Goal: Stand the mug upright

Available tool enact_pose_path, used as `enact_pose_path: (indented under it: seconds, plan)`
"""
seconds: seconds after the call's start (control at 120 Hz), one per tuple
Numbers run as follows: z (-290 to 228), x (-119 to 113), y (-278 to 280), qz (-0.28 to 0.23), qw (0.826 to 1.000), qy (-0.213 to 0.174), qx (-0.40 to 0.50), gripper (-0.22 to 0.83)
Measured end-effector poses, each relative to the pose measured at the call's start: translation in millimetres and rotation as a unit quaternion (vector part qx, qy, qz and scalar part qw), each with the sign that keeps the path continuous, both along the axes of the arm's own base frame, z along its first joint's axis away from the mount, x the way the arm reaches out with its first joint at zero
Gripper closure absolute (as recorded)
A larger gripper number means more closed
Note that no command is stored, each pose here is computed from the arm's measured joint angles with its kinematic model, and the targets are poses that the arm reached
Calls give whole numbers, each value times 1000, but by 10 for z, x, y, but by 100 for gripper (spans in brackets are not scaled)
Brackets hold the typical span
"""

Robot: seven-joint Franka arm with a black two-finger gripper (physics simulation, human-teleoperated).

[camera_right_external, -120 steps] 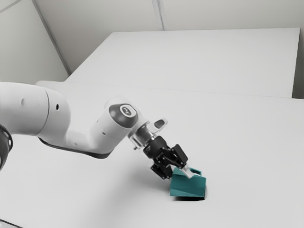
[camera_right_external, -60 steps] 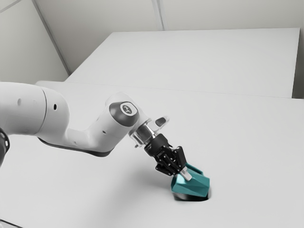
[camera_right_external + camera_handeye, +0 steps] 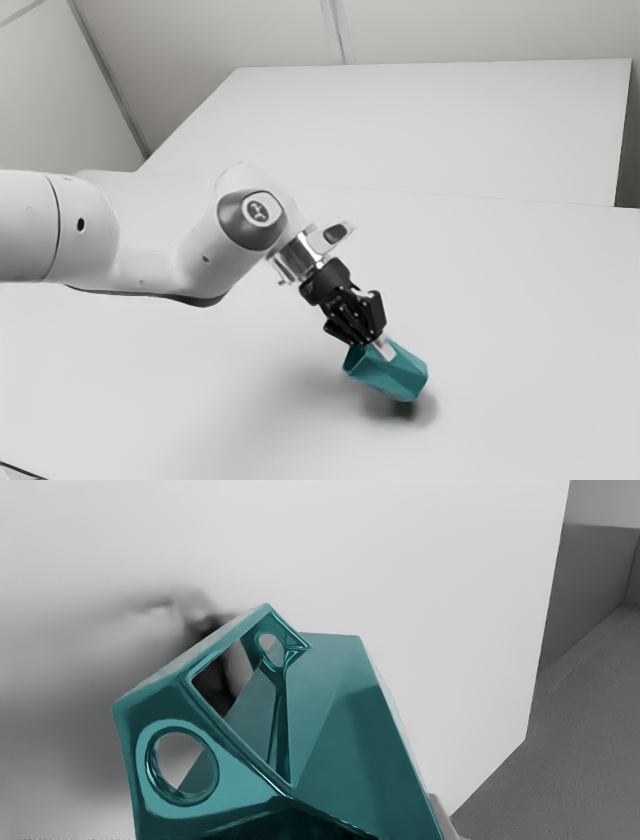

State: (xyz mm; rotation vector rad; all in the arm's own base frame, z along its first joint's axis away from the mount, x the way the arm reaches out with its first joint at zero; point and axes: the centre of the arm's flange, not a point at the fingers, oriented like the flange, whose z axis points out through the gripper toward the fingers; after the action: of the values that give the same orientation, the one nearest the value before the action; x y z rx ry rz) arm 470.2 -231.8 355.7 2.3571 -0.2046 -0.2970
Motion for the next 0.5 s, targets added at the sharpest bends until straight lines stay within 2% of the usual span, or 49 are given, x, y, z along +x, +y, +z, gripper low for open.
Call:
enact_pose_path:
  seconds: [0.142, 0.267, 0.5]
  plan:
    - [269, 67, 214, -27, 997, -52, 49, 77]
    - [345, 134, 464, -48, 990, -83, 103, 77]
    - [517, 438, 1332, -47, 964, -126, 231, 77]
